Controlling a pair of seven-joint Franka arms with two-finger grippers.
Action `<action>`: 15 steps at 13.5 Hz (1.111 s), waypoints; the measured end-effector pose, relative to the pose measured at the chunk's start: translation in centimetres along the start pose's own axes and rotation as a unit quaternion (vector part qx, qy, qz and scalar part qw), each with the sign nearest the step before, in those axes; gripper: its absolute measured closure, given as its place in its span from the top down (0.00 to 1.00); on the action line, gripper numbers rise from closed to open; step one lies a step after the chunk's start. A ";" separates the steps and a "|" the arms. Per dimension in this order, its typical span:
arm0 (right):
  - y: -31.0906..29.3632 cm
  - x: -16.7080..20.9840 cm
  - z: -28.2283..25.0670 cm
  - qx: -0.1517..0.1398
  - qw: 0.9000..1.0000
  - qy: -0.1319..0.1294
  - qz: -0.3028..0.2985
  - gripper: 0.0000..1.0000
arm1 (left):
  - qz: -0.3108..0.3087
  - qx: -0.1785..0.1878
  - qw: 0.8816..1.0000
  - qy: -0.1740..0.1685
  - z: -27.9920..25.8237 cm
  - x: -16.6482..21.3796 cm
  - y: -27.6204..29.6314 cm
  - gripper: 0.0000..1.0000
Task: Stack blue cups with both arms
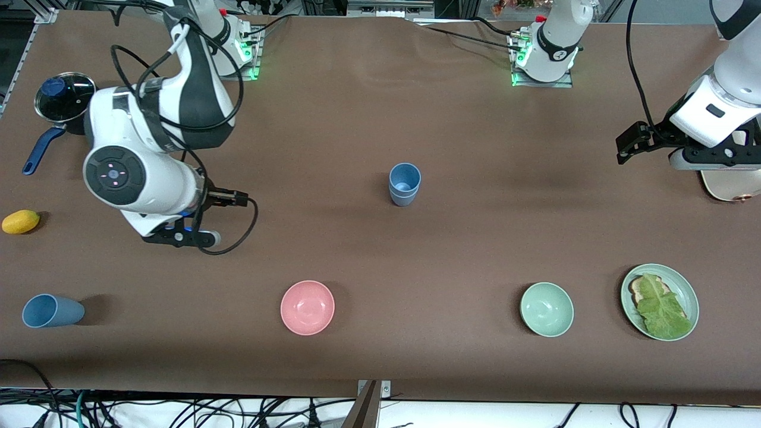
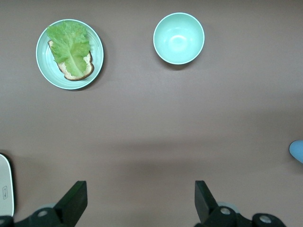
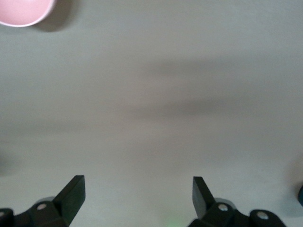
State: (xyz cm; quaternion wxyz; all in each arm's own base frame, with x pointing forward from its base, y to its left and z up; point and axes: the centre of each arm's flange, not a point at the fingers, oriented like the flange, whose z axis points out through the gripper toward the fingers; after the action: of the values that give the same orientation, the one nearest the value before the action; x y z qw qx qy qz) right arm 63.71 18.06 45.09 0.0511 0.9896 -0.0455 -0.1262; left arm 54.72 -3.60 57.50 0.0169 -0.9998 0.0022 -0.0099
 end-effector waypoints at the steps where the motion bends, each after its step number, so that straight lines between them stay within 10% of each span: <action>1: 1.8 -0.1 -0.3 0.003 1.000 0.001 0.005 1.00 | -0.001 0.000 1.000 -0.003 0.1 -0.1 -0.1 1.00; 9: 13.3 -10.6 -6.9 0.041 0.994 0.104 0.023 1.00 | 0.000 0.000 1.000 0.002 -0.7 -0.1 -0.1 1.00; 15: 19.8 -15.2 -10.9 0.049 0.991 0.112 0.050 1.00 | 0.001 0.000 1.000 -0.002 -0.6 -0.2 0.0 1.00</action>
State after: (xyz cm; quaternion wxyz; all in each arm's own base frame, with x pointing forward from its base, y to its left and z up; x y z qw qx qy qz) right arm 50.31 0.95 61.57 0.0131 0.9954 -0.0948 -0.0096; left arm 54.50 -3.60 58.14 0.0173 -0.9998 0.0034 -0.0076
